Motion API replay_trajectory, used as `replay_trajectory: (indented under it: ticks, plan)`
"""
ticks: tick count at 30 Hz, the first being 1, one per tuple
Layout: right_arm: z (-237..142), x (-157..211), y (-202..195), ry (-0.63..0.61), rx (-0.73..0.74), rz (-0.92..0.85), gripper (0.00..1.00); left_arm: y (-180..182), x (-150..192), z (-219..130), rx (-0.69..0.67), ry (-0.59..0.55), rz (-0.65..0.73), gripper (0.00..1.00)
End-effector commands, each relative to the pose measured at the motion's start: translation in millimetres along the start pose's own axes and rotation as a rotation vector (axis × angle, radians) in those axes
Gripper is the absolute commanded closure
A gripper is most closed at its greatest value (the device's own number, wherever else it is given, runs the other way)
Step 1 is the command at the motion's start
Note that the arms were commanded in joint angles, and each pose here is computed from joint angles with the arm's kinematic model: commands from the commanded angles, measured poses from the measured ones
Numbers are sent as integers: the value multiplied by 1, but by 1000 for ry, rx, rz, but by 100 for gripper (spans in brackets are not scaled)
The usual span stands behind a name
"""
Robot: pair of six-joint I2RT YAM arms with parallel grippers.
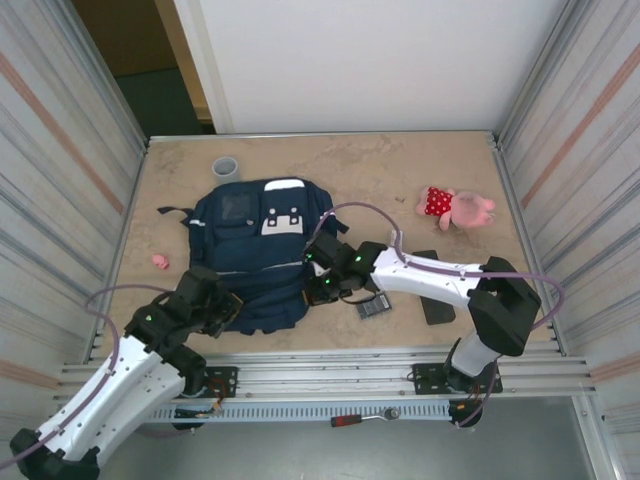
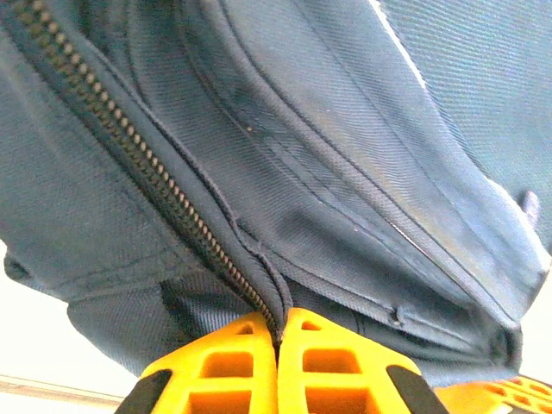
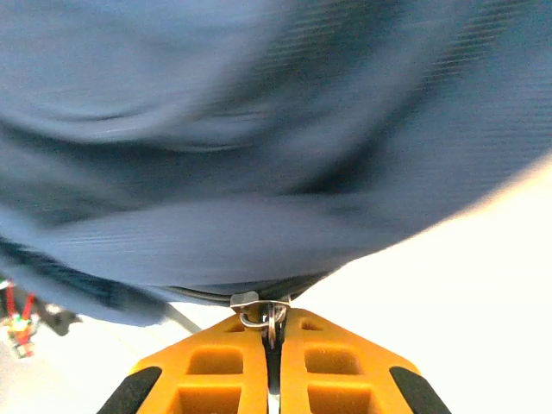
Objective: Pack books, pencil case, and school supplies into a backpack
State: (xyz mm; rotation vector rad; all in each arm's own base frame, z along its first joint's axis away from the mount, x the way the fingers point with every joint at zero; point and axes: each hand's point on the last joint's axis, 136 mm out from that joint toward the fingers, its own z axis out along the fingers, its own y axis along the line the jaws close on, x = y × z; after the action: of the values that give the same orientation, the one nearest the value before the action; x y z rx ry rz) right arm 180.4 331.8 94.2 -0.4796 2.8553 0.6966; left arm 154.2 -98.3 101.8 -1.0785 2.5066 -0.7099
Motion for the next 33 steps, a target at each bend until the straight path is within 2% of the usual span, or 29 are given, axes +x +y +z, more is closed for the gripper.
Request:
replay_trajectory:
  ticks: [1, 4, 9, 11, 13, 17, 21, 24, 27, 30, 33]
  plan:
    - [-11, 7, -43, 28, 136, 7, 100, 33, -15, -12, -166, -72, 94, 100]
    - [-14, -2, -43, 10, 132, 0, 100, 31, -20, -18, -183, -85, 133, 100]
    - [-16, -12, -12, -29, 31, -72, 100, 5, -19, -22, -130, -59, 240, 98]
    - [-17, -14, -9, -42, 15, -78, 100, -10, -22, -28, -93, -74, 294, 74]
    - [-17, -15, -9, -54, 7, -77, 100, -27, -27, -37, -51, -110, 363, 59]
    - [-21, -17, -7, -76, -14, -96, 100, -64, -23, -43, 97, -138, 617, 47]
    - [-28, -22, 0, -116, -71, -103, 100, -102, -7, -45, 294, -144, 911, 45]
    - [-32, -24, 5, -139, -101, -112, 100, -119, 4, -46, 381, -173, 1160, 43]
    - [-34, -26, 10, -148, -127, -114, 100, -127, 17, -45, 419, -217, 1436, 39]
    - [-34, -27, 13, -153, -147, -111, 100, -131, 29, -38, 459, -239, 1655, 33]
    - [-36, -28, 16, -162, -160, -106, 100, -130, 44, -28, 497, -180, 1772, 27]
